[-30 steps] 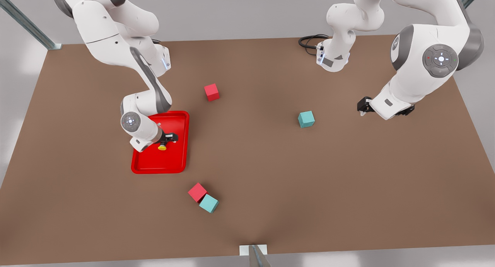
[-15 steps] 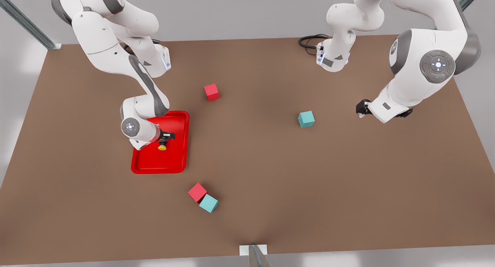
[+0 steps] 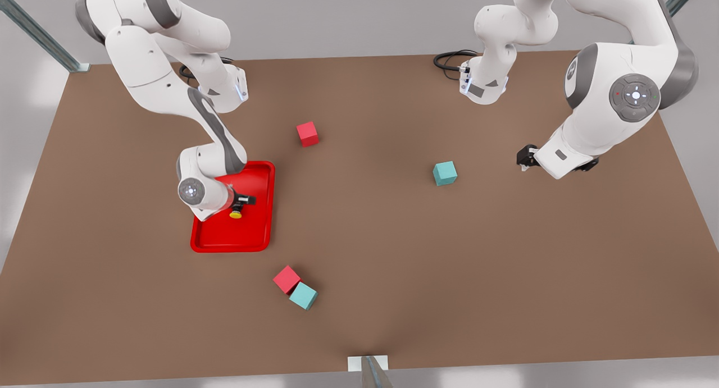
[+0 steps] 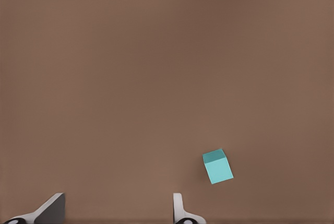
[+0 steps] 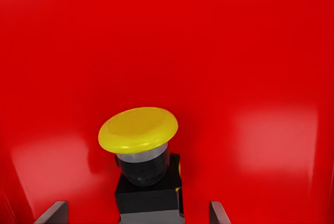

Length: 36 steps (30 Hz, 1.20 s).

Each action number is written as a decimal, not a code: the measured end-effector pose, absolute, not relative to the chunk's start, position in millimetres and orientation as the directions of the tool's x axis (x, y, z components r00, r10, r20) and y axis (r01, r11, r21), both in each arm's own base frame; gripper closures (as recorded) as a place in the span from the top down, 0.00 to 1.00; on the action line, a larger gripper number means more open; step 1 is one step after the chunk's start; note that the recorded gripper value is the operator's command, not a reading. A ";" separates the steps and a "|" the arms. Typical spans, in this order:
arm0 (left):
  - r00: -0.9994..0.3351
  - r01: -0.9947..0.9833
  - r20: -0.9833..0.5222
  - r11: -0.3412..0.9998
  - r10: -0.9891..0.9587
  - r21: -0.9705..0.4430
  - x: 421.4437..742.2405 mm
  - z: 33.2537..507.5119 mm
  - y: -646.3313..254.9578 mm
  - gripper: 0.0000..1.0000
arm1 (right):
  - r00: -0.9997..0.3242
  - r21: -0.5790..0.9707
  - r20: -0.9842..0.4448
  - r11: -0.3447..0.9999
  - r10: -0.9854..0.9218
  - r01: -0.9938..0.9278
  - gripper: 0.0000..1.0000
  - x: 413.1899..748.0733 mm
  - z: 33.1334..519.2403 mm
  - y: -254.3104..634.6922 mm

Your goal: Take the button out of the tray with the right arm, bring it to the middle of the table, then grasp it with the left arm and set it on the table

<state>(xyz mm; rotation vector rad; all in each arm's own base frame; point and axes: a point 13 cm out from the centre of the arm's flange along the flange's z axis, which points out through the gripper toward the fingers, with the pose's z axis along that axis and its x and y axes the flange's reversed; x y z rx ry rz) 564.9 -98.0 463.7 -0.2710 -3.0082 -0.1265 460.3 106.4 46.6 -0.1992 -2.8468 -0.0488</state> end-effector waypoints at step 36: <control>-0.976 0.183 0.137 0.981 0.171 0.072 566.7 456.4 -98.3 1.00 | -0.979 0.061 0.195 0.996 0.056 0.069 0.44 519.1 122.1 140.9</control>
